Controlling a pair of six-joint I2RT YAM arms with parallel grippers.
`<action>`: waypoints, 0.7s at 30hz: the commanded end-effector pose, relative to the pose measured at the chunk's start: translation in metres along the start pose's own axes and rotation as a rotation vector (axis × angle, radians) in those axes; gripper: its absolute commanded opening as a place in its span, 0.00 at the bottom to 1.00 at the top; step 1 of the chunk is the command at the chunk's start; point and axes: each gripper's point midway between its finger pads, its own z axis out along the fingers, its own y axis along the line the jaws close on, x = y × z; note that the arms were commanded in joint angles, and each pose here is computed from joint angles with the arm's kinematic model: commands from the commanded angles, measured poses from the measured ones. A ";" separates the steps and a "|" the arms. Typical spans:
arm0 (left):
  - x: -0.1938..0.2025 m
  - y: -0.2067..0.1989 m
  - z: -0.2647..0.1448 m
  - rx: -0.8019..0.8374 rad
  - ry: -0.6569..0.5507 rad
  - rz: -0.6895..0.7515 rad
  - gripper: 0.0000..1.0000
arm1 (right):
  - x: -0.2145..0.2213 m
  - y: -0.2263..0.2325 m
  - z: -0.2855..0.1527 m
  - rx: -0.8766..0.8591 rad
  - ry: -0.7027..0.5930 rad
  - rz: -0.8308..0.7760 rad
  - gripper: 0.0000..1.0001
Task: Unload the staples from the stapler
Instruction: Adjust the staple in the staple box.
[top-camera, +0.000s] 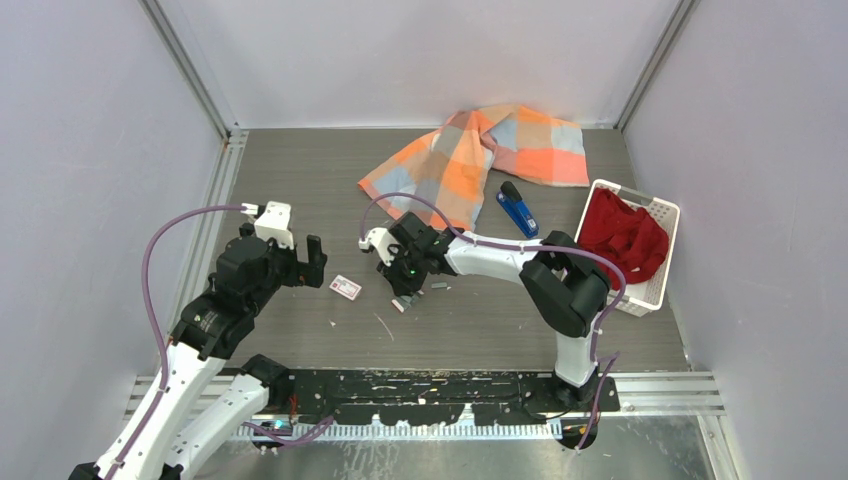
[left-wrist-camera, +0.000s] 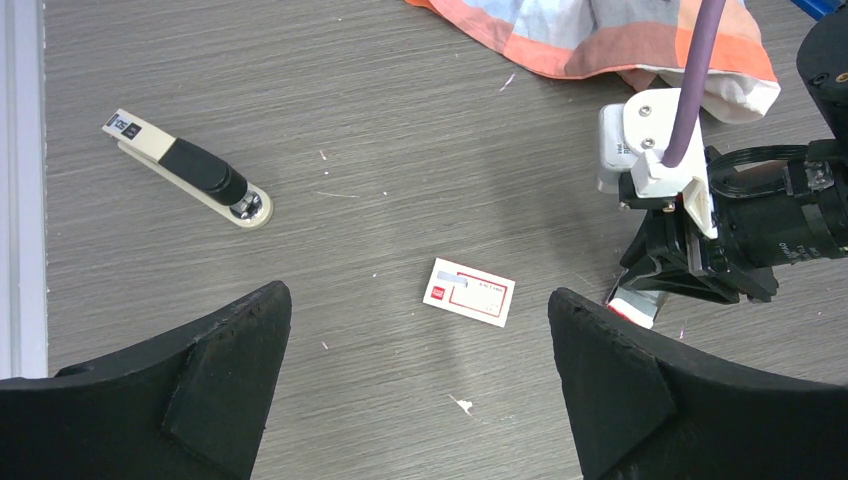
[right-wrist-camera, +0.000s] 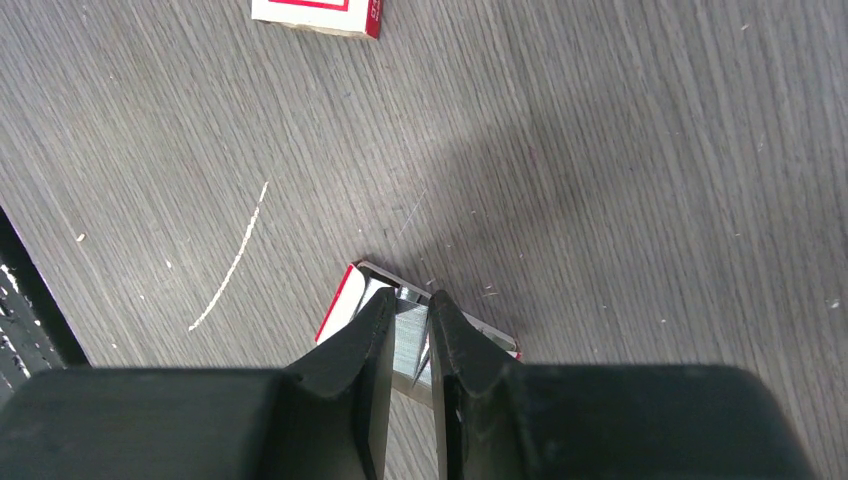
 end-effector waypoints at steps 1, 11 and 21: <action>-0.018 -0.001 0.000 0.004 -0.066 -0.024 0.99 | -0.036 0.002 -0.022 0.015 -0.099 -0.032 0.23; -0.018 -0.001 0.000 0.003 -0.066 -0.024 0.99 | -0.031 0.004 -0.021 0.007 -0.082 -0.019 0.23; -0.018 0.000 0.000 0.001 -0.065 -0.023 0.99 | -0.029 0.004 -0.021 0.007 -0.069 -0.002 0.23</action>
